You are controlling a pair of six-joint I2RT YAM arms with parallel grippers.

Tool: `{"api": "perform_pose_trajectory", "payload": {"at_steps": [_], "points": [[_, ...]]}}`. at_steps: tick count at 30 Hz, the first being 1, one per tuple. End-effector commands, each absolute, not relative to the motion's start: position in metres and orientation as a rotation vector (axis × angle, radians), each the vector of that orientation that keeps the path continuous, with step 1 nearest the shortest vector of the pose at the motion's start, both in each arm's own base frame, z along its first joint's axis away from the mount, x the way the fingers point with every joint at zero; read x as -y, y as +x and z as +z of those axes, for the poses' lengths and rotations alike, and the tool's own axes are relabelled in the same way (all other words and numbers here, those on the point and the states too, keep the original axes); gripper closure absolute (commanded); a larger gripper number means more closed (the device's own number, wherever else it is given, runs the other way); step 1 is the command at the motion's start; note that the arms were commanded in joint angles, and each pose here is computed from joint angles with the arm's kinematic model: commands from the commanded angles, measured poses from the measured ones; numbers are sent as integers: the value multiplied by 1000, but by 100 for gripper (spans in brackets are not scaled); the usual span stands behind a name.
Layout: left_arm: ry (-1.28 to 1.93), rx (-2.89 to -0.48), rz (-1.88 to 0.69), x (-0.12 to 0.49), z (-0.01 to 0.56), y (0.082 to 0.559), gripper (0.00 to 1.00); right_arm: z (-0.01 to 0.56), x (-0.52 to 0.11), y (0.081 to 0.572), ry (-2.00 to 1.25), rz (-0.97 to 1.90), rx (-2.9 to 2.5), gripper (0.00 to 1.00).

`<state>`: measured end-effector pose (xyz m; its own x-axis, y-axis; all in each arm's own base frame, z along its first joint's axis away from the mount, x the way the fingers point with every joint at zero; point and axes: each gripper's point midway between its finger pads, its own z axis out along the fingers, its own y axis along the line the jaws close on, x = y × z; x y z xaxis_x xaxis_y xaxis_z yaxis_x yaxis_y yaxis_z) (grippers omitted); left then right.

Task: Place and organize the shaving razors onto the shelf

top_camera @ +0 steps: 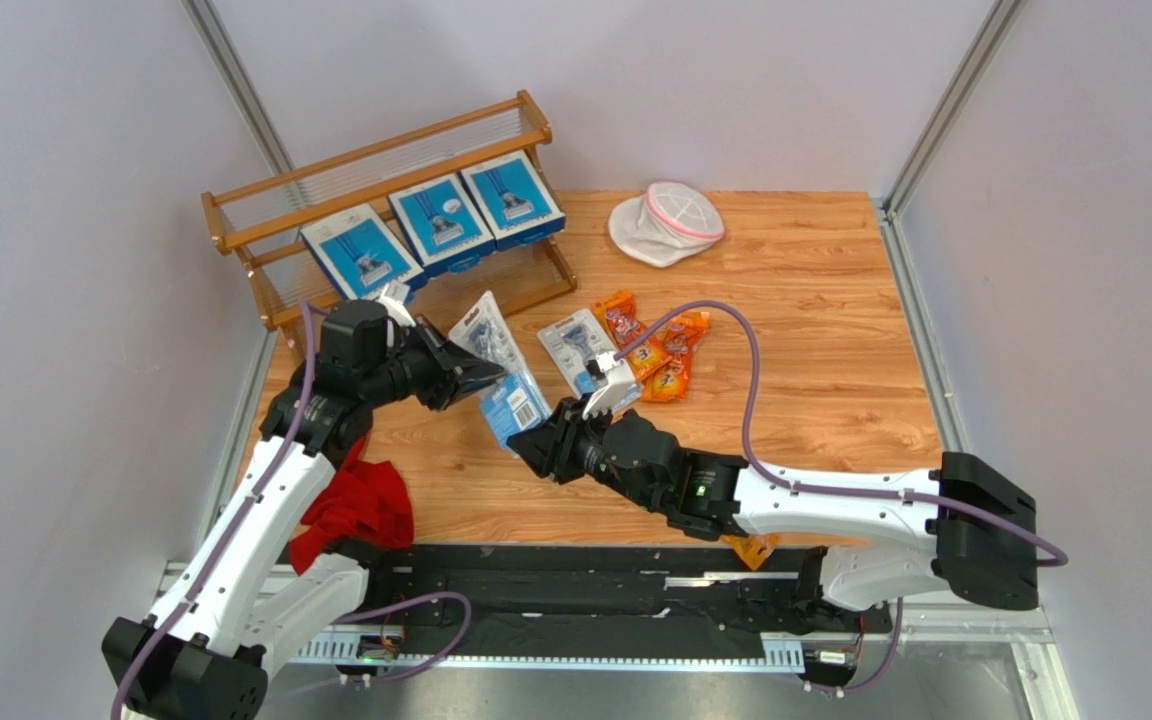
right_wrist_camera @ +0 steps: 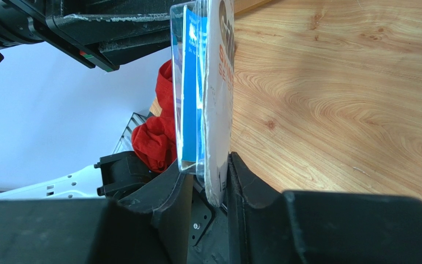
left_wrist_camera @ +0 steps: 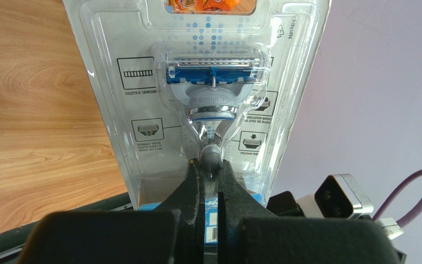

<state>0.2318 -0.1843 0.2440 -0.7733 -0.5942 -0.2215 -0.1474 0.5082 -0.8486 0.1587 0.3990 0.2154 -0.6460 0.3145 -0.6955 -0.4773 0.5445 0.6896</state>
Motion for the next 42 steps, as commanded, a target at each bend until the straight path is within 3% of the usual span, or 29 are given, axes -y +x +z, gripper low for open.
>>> {"api": "perform_pose_trajectory", "payload": {"at_steps": [1,9,14,15,18,21,31,33,42], "points": [[-534,-2201,-1304,191,266,224,100,230,-389,174,2,1184,-1878,82],[-496,-2193,-1318,192,266,222,100,232,-380,175,23,1173,-1868,94],[-461,-2201,-1293,191,264,220,79,235,-383,174,5,1181,-1867,100],[-449,-2199,-1292,190,265,219,65,236,-384,173,1,1183,-1866,100],[-435,-2209,-1254,187,263,217,38,237,-383,173,-5,1185,-1863,100],[-424,-2229,-1208,182,260,215,29,240,-382,173,-7,1187,-1856,100],[-317,-2142,-1076,163,287,204,15,242,-379,172,-20,1176,-1856,100],[-271,-2106,-1047,157,302,199,1,241,-381,169,-40,1183,-1860,100],[-186,-2073,-824,126,343,184,1,258,-399,170,-103,1237,-1871,100]]}}
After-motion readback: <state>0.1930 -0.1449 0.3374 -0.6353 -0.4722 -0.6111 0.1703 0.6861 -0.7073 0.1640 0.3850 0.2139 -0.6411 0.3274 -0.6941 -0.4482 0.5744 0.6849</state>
